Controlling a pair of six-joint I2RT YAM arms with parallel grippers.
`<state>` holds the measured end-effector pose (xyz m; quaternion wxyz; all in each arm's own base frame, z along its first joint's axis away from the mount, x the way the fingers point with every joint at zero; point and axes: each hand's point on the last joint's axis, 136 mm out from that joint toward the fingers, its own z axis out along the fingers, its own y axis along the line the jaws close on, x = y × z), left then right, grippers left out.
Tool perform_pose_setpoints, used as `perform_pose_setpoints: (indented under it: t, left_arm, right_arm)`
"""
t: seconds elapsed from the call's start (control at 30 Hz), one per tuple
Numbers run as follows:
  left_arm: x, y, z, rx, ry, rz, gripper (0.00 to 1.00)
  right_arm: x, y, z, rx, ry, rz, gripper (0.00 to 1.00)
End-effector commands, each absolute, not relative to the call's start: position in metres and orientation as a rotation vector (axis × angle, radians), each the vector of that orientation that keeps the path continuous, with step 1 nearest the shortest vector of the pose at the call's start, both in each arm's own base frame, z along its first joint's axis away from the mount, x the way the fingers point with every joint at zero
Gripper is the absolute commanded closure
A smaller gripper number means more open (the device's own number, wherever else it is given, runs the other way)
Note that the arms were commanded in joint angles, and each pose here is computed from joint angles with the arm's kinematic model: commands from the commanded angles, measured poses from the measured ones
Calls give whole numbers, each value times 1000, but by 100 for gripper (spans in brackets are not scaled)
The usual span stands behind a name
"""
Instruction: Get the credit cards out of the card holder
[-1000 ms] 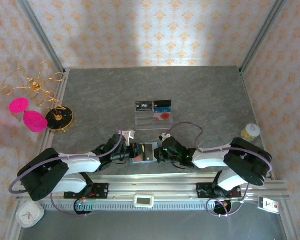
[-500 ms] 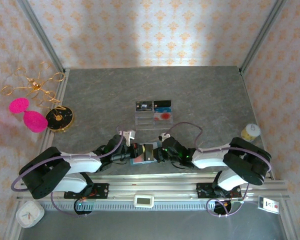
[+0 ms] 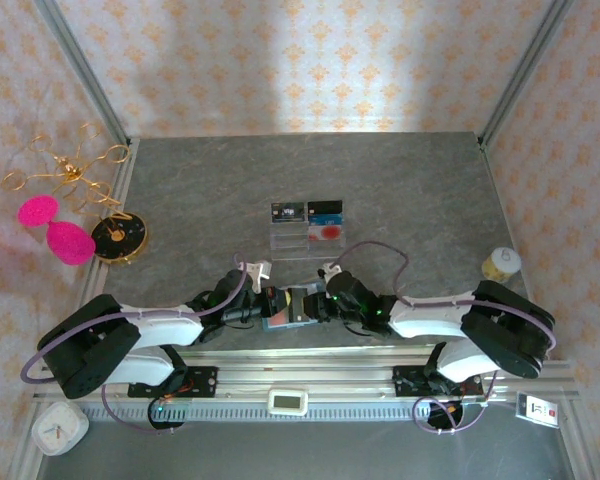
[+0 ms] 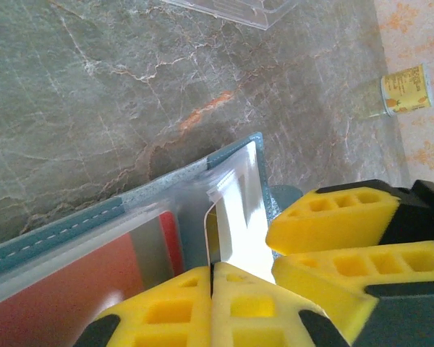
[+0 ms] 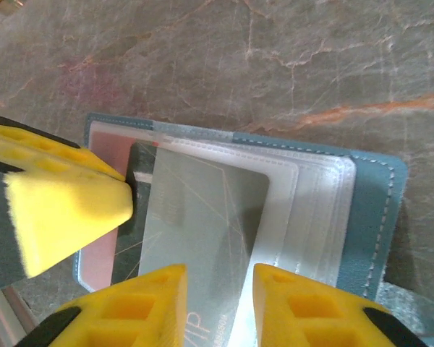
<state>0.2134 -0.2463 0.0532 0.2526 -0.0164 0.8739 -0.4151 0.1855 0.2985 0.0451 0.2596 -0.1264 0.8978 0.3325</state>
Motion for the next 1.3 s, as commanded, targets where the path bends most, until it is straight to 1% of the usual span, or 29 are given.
perform_pose_setpoints:
  t: [0.0, 0.23, 0.3, 0.37, 0.43, 0.57, 0.63, 0.7, 0.73, 0.77, 1.1, 1.27]
  left_arm:
    - [212, -246, 57, -27, 2353, -1131, 100]
    - [212, -247, 58, -24, 2345, -1153, 100]
    - [211, -249, 59, -22, 2340, -1172, 88]
    - [209, -251, 59, -22, 2339, -1189, 82]
    - [208, -253, 57, -19, 2347, -1191, 79]
    - [207, -252, 53, -23, 2358, -1180, 79]
    - [207, -252, 53, -23, 2357, -1179, 80]
    - [207, -252, 51, -21, 2362, -1179, 89]
    - [207, -252, 51, -22, 2365, -1178, 96]
    - [206, -251, 49, -26, 2372, -1171, 100]
    - [208, -225, 57, -63, 2359, -1039, 100]
    - [204, -224, 57, -53, 2356, -1068, 100]
  right_arm:
    - [188, 308, 43, -311, 2439, 965, 72]
    - [181, 296, 7, -253, 2550, 917, 76]
    - [179, 295, 4, -248, 2559, 917, 77]
    - [178, 296, 2, -251, 2564, 920, 80]
    - [179, 297, 2, -250, 2565, 925, 83]
    - [177, 303, 5, -269, 2559, 960, 88]
    - [178, 304, 5, -268, 2559, 958, 89]
    - [179, 301, 3, -256, 2564, 945, 90]
    - [180, 300, 3, -245, 2564, 934, 90]
    - [180, 298, 1, -234, 2567, 919, 90]
    - [187, 282, -9, -153, 2585, 808, 92]
    - [188, 282, -8, -154, 2579, 805, 92]
